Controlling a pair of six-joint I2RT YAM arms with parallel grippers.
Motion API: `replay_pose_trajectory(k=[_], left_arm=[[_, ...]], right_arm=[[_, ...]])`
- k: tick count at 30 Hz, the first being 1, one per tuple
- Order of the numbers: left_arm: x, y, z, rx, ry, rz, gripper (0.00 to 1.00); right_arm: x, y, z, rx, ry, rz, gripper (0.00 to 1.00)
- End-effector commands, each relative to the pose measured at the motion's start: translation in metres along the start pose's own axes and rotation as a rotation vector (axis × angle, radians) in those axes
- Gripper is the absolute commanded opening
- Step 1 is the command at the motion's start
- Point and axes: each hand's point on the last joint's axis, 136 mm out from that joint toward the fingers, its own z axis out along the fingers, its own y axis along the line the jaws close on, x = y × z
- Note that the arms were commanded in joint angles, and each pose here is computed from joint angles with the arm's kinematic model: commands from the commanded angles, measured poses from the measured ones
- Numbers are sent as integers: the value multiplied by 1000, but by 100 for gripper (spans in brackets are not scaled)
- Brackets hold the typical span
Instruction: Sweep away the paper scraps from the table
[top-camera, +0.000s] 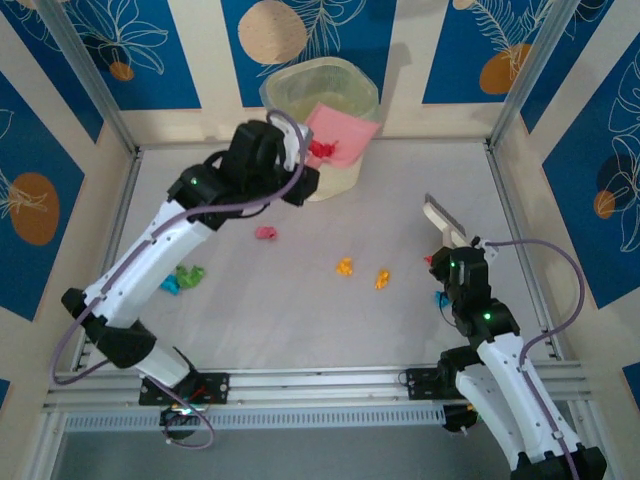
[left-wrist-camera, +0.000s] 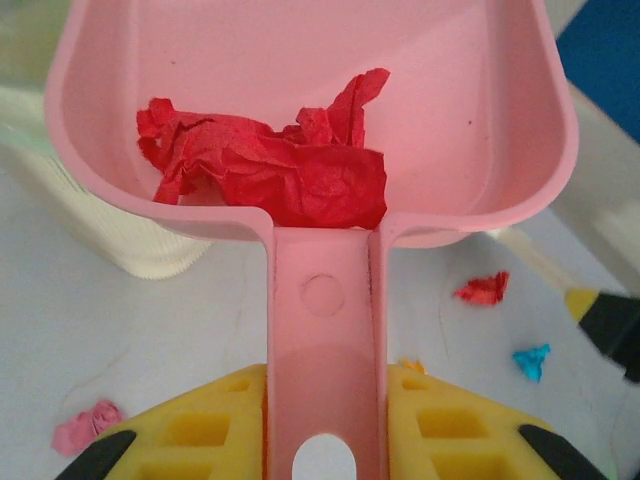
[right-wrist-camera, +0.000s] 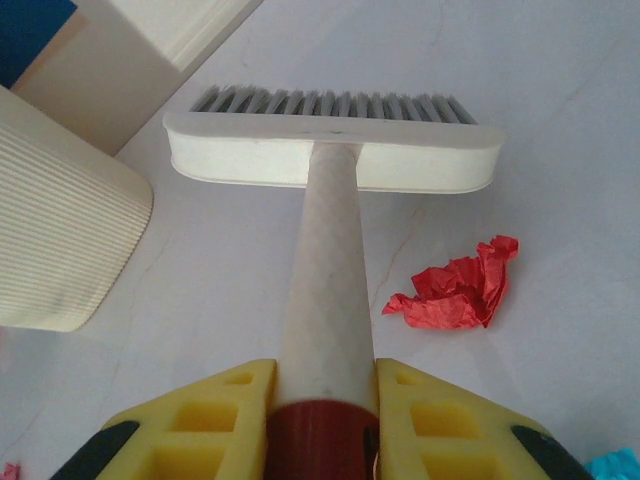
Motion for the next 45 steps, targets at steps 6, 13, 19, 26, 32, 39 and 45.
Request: replay_pose_trajectory(k=[6,13,19,26,32,39,45], left_arm=[[-61,22,32,57,-11,-202,0],[-106,32,75,352,-46,-517,0],[-132,35,94,474,-92,-673,0],[-155,38,109,644,-156,-935,0],[-163,47,114,666,-183,-997,0],[-164,52,116,705,-196,-1047,0],[-167,60,111,743,-250,-1111,0]], right_arm=[[-5,14,3,-41,-46,-39,0],[-4,16,4,-33,-52,-68,0],[-4,19,3,-36,-58,-83,0],[-4,19,3,-32,-67,-99,0],[-5,19,2,-27,-70,-103,0],[-5,20,3,-28,-67,-108,0],[-4,20,3,-24,-67,-111,0]])
